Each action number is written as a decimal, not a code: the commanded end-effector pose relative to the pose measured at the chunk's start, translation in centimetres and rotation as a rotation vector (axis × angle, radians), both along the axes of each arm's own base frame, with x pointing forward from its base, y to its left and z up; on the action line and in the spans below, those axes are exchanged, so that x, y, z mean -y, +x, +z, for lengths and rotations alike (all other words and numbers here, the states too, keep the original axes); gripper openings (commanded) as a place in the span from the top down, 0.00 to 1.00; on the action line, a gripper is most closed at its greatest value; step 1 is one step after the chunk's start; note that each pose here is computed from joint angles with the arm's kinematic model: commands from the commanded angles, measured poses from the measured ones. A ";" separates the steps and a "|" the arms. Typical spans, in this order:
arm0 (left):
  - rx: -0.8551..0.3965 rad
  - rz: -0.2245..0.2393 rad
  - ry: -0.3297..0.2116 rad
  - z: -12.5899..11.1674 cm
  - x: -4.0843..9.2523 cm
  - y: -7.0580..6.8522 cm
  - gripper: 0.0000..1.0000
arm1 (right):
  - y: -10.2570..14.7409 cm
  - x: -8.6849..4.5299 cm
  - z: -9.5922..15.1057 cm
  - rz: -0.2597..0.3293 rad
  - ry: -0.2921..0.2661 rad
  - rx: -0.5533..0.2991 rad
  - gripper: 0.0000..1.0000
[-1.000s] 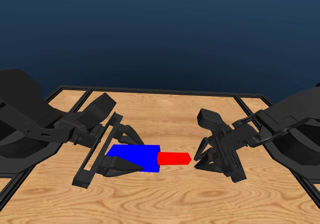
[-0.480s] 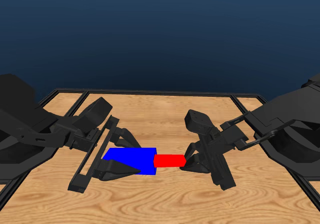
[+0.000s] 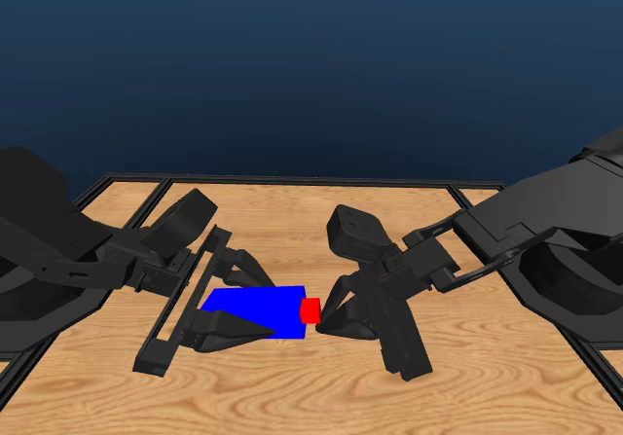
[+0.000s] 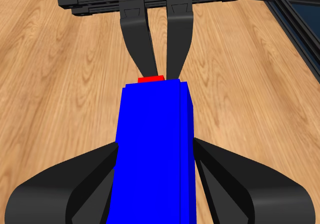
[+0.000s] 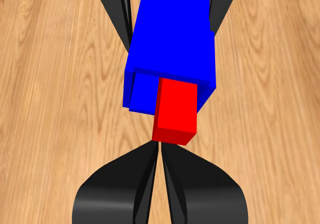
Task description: Insert peg into socket
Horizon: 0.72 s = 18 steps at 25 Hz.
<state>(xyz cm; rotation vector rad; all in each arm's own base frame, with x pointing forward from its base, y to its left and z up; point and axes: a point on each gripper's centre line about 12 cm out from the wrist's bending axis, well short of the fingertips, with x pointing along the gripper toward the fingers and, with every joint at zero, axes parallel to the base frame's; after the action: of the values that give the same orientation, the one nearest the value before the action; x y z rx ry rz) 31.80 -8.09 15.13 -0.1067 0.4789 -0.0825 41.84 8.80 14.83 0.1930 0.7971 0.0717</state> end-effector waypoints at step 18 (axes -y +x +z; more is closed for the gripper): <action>0.067 0.036 -0.018 0.9 -0.2 0.6 1.00 | 1.5 -0.1 1.3 0.003 0.011 0.059 1.00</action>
<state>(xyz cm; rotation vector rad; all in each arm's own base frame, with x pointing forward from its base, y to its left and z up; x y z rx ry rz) 31.66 -8.12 14.84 -0.1189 0.4715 -0.0688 42.19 8.82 13.72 0.2044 0.8173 0.0650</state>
